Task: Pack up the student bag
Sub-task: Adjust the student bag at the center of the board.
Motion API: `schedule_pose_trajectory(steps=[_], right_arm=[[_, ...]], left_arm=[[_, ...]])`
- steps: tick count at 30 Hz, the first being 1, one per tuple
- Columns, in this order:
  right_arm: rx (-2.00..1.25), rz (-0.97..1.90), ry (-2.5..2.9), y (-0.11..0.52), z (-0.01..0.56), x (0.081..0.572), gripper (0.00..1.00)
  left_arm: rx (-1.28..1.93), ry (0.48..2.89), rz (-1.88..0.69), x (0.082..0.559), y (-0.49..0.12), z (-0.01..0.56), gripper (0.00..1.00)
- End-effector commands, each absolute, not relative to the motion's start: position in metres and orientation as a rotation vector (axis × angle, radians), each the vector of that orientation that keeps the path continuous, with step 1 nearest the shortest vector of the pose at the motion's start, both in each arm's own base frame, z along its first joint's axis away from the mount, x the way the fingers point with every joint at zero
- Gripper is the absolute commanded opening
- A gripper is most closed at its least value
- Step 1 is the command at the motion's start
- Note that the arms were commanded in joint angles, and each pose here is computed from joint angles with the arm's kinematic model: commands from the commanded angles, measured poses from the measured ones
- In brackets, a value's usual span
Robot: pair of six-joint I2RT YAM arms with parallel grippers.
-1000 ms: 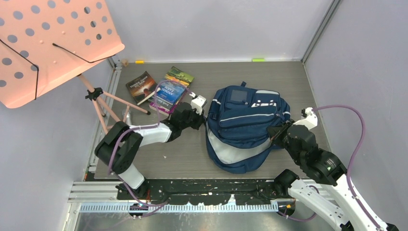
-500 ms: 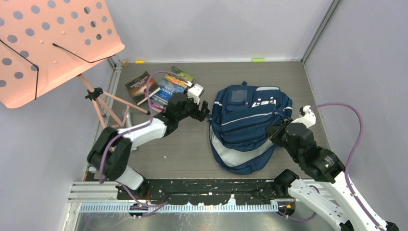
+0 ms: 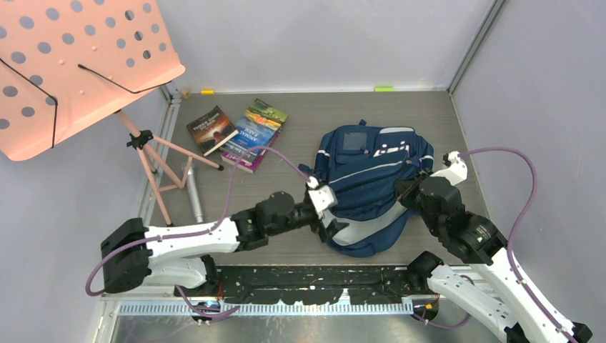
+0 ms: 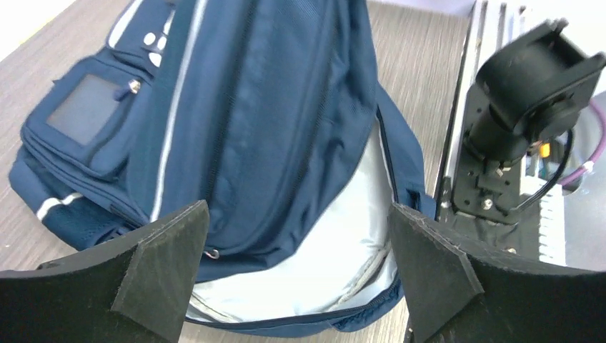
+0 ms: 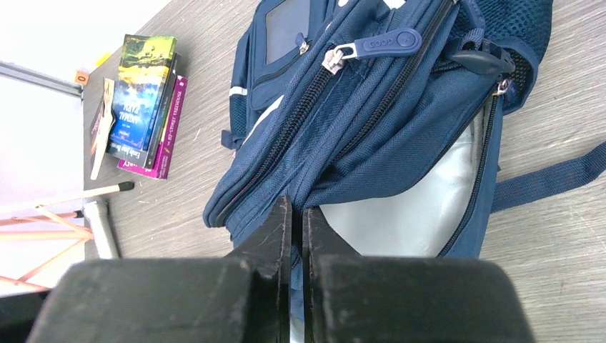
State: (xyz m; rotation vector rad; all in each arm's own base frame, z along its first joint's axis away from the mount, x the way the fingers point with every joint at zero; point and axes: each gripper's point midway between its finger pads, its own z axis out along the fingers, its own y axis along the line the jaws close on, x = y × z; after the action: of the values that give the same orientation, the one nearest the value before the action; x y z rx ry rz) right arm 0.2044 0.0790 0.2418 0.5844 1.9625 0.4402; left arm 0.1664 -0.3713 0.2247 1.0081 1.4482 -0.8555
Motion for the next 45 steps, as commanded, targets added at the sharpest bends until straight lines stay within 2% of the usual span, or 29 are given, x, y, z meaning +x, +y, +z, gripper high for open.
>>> schedule_pose_trajectory(steps=[1, 8, 15, 23, 25, 30, 32, 34, 36, 38, 39, 40, 42, 45], right_arm=[[0.654, 0.56, 1.69, 0.076, 0.318, 0.226, 0.01], [0.647, 0.562, 1.682, 0.079, 0.323, 0.23, 0.01], [0.638, 0.587, 1.675, 0.083, 0.325, 0.232, 0.01], [0.624, 0.576, 1.685, 0.085, 0.324, 0.232, 0.01], [0.621, 0.566, 1.691, 0.083, 0.321, 0.231, 0.01], [0.609, 0.577, 1.727, 0.091, 0.306, 0.234, 0.01], [0.593, 0.585, 1.749, 0.098, 0.3, 0.237, 0.01], [0.556, 0.577, 1.776, 0.104, 0.298, 0.24, 0.05], [0.479, 0.553, 1.814, 0.11, 0.299, 0.241, 0.14], [0.335, 0.504, 1.858, 0.115, 0.301, 0.24, 0.34], [0.3, 0.486, 1.867, 0.115, 0.305, 0.24, 0.41], [0.24, 0.458, 1.874, 0.115, 0.306, 0.239, 0.52], [0.143, 0.448, 1.866, 0.118, 0.316, 0.237, 0.68], [-0.015, 0.489, 1.839, 0.135, 0.323, 0.237, 0.79]], left_arm=[[0.946, 1.372, -0.736, 0.164, -0.388, 0.227, 1.0], [0.955, 1.345, -0.633, 0.161, -0.416, 0.21, 1.0], [0.791, 1.387, -0.323, 0.196, -0.407, 0.196, 1.0], [0.697, 1.371, -0.222, 0.211, -0.418, 0.205, 0.99], [0.669, 1.327, -0.184, 0.216, -0.413, 0.218, 0.78], [0.676, 1.286, -0.186, 0.231, -0.402, 0.237, 0.35], [0.752, 1.306, -0.277, 0.238, -0.406, 0.235, 0.25], [0.772, 1.367, -0.359, 0.25, -0.4, 0.241, 0.08], [0.784, 1.393, -0.411, 0.26, -0.391, 0.252, 0.0], [0.807, 1.426, -0.468, 0.268, -0.38, 0.264, 0.0], [0.812, 1.444, -0.499, 0.273, -0.374, 0.272, 0.0], [0.831, 1.467, -0.534, 0.275, -0.368, 0.277, 0.0], [0.865, 1.486, -0.609, 0.276, -0.359, 0.29, 0.0], [0.871, 1.523, -0.706, 0.28, -0.347, 0.298, 0.0]])
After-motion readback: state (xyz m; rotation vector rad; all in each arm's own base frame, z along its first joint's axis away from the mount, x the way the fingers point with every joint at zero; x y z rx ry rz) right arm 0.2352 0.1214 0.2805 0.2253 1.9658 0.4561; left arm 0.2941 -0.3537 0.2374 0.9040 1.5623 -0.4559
